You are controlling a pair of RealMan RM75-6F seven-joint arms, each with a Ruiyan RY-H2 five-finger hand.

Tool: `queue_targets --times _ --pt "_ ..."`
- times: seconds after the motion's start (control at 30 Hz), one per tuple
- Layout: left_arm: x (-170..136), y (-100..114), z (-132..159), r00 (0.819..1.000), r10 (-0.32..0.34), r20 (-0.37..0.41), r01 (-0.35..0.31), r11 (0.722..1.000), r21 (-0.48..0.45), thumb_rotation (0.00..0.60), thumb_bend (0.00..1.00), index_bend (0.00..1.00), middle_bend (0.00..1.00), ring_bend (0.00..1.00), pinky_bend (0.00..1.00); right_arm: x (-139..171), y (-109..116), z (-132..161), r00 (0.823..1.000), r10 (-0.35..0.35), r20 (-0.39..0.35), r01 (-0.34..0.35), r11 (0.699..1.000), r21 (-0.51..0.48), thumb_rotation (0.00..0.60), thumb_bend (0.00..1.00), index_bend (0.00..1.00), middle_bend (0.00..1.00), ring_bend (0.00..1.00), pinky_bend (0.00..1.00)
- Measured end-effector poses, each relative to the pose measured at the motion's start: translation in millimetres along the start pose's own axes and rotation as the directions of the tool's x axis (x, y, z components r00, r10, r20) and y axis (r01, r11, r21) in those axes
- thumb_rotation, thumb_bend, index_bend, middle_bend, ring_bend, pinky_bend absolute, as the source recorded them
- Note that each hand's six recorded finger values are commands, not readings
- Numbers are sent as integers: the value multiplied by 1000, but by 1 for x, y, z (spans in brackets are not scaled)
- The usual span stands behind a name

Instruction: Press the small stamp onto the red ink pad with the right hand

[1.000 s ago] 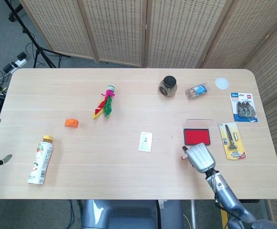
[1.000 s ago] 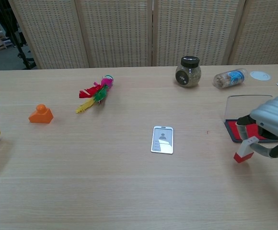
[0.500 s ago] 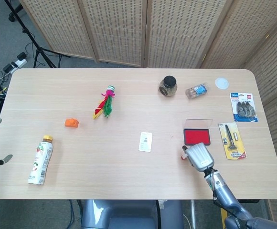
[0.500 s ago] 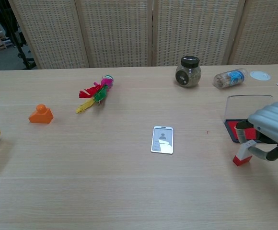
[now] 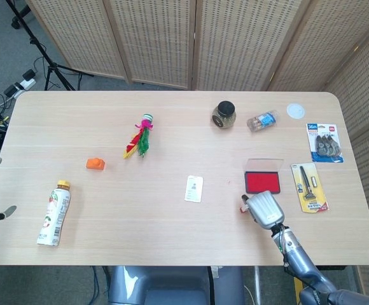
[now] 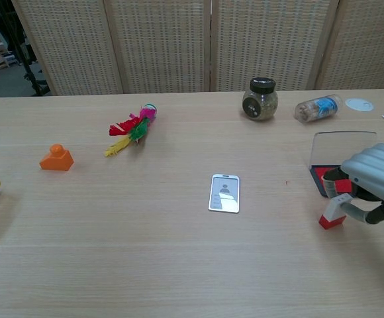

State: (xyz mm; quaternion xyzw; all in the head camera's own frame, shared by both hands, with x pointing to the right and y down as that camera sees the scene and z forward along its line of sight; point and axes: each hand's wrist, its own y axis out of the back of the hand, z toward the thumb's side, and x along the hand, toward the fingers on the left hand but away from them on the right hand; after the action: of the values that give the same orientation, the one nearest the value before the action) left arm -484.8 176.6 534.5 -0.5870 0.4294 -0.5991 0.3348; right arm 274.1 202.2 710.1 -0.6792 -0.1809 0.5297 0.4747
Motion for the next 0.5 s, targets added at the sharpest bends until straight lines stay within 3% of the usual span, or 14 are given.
queue_targets --times 0.5 --pt "-1 0 1 1000 2 4 -2 1000 2 600 0 0 0 0 0 4 6 0 1000 -9 -9 9 1000 2 600 517 414 1000 1000 1000"
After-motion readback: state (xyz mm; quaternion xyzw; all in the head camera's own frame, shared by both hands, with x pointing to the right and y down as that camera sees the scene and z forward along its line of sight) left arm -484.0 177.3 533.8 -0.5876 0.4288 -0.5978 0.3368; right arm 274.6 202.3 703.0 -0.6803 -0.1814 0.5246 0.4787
